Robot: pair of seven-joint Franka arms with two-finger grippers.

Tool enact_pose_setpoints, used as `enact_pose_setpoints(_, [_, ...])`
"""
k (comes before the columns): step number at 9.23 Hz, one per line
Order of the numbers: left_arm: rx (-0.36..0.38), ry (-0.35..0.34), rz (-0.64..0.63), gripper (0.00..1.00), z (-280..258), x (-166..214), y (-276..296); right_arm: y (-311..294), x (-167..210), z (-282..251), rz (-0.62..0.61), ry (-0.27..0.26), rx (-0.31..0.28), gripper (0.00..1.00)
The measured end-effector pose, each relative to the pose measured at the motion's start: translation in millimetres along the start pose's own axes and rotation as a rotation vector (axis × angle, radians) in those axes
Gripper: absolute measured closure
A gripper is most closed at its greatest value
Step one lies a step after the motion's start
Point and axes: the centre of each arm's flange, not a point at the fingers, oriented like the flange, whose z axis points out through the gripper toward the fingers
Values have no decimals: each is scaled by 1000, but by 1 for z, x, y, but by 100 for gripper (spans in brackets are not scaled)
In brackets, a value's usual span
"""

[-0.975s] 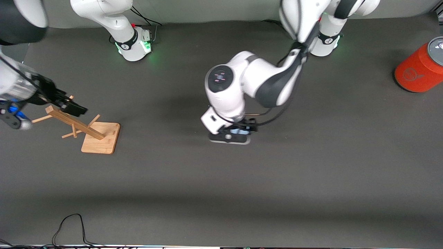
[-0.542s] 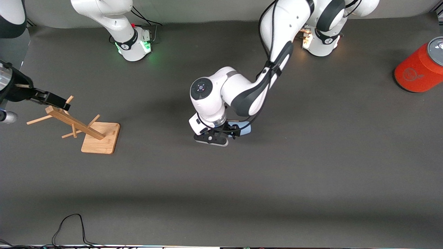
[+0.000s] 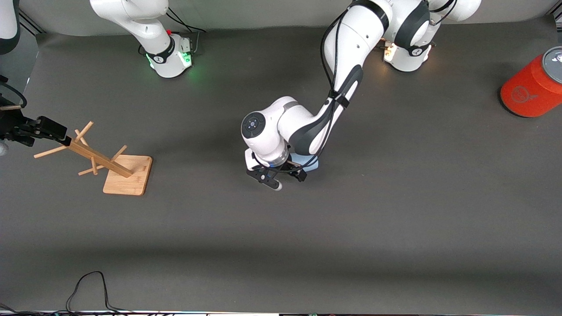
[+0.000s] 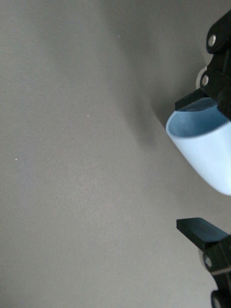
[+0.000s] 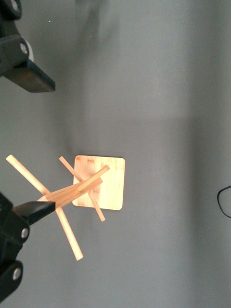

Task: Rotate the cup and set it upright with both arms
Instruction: 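Grasp the rim of the lying blue cup with the left gripper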

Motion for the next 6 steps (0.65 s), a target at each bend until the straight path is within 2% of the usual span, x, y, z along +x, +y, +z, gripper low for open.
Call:
enact_pose_setpoints(3, [40, -25, 75, 4, 11, -2, -5, 1, 0, 0, 1, 1, 0, 0])
enact_pose_setpoints(5, [55, -33, 133, 9, 19, -2, -7, 7, 0, 0, 9, 1, -1, 0])
enact_pose_setpoints(6, [60, -37, 151, 18, 22, -1, -13, 6, 0, 0, 7, 1, -1, 0])
